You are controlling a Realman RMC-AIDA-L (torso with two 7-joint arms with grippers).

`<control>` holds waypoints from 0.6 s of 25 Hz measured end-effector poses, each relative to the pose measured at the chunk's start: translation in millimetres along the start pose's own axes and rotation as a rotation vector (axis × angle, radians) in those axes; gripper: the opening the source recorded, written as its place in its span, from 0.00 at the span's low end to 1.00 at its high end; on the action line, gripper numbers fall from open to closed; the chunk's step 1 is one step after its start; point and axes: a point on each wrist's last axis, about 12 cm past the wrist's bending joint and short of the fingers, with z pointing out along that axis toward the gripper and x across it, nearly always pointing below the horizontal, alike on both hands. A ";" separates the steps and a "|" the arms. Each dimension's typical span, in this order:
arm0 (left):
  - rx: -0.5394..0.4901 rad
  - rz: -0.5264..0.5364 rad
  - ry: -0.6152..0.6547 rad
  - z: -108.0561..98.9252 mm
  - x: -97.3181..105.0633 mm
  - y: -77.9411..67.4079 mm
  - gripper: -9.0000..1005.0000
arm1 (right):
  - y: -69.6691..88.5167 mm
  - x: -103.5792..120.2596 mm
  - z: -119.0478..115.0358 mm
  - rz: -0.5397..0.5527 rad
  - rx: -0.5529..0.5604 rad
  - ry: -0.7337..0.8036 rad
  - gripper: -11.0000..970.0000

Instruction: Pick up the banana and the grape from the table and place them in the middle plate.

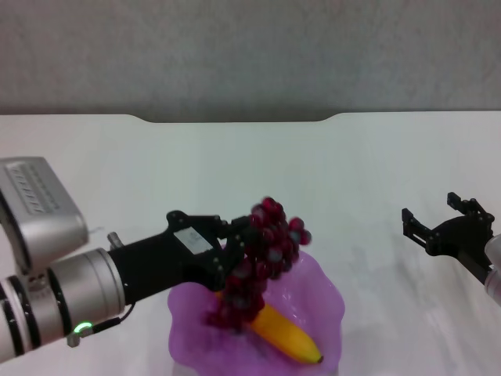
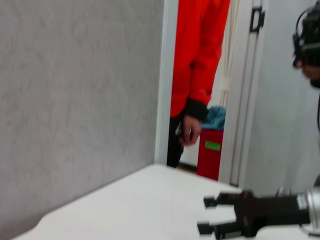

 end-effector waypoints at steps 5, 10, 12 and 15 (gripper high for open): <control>-0.035 0.026 0.047 12.4 10.6 -0.2 0.15 | -0.2 -0.3 0.0 0.000 0.000 -0.002 0.91; -0.070 0.052 0.057 13.4 14.4 0.3 0.17 | -0.2 -0.9 0.4 0.000 -0.001 -0.003 0.91; -0.074 0.059 0.056 12.6 15.7 0.5 0.25 | -0.1 -1.2 0.6 0.000 -0.001 -0.004 0.91; -0.096 0.046 0.043 8.9 19.9 3.5 0.37 | 0.0 -1.3 0.5 0.000 -0.002 -0.006 0.91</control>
